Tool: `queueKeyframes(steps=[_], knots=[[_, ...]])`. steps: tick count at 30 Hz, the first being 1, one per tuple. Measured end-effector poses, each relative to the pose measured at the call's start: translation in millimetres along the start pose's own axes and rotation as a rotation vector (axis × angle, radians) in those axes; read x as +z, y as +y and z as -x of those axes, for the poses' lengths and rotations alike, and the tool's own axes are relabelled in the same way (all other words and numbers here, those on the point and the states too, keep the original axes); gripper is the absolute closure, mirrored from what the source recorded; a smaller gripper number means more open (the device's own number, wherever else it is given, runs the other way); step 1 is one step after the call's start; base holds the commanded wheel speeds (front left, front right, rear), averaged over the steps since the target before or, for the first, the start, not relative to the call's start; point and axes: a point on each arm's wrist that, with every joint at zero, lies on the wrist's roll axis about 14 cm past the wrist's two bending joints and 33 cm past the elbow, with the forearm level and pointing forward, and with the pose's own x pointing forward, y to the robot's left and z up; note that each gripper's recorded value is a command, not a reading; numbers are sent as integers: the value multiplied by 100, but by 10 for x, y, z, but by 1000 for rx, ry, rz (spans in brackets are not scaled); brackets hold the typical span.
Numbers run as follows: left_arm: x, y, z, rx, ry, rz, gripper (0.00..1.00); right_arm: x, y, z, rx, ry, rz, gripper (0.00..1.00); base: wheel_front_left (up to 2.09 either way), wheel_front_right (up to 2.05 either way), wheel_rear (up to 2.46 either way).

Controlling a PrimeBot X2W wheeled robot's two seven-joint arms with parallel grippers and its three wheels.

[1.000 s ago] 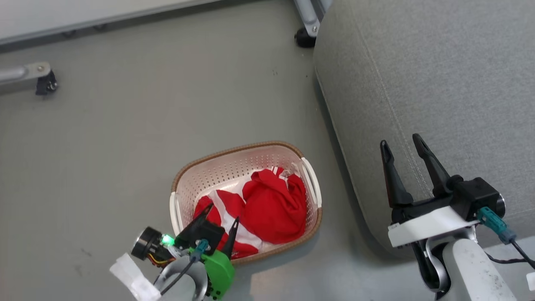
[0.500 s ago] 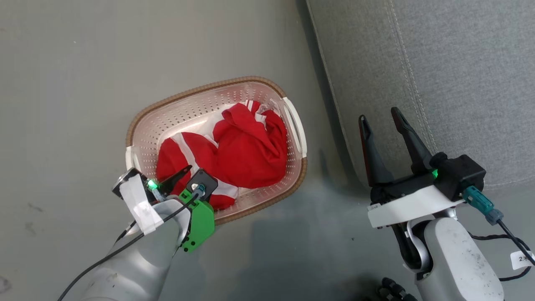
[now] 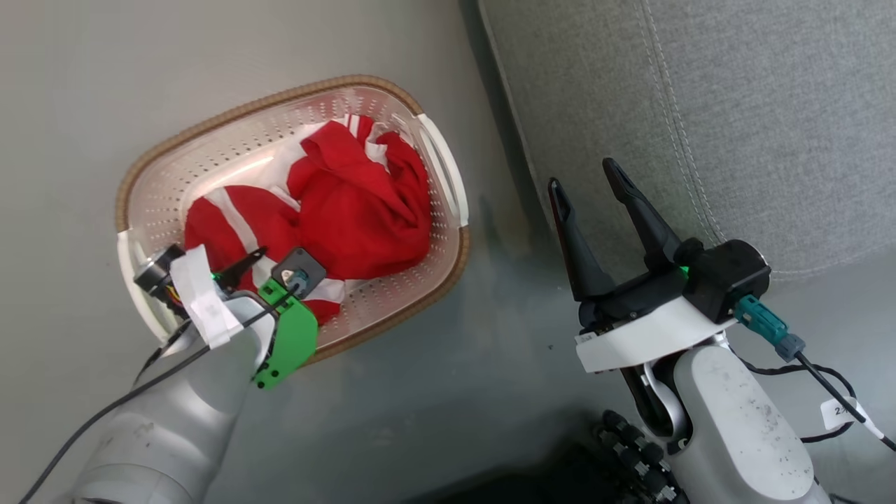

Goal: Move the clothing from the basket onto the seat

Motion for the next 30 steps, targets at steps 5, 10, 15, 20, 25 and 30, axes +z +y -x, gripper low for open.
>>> queueKeyframes(steps=[5,10,15,20,25,30], knots=[[-123,146,-164,21,73,-51,0,-88,-54,-8,-17,21,-16,0,0,0,0],[-207,131,-342,-12,120,-41,0,-182,-90,-38,-21,46,-9,0,0,0,0],[-306,106,-498,-49,177,-43,0,-274,-155,-37,-41,69,-34,0,0,0,0],[-483,56,-620,-85,259,-36,0,-364,-174,-26,-47,94,-43,0,0,0,0],[-536,29,-751,-110,299,-34,0,-433,-245,3,-70,115,-46,0,0,0,0],[-609,-73,-814,-140,349,-33,0,-484,-296,35,-87,131,-41,0,0,0,0]])
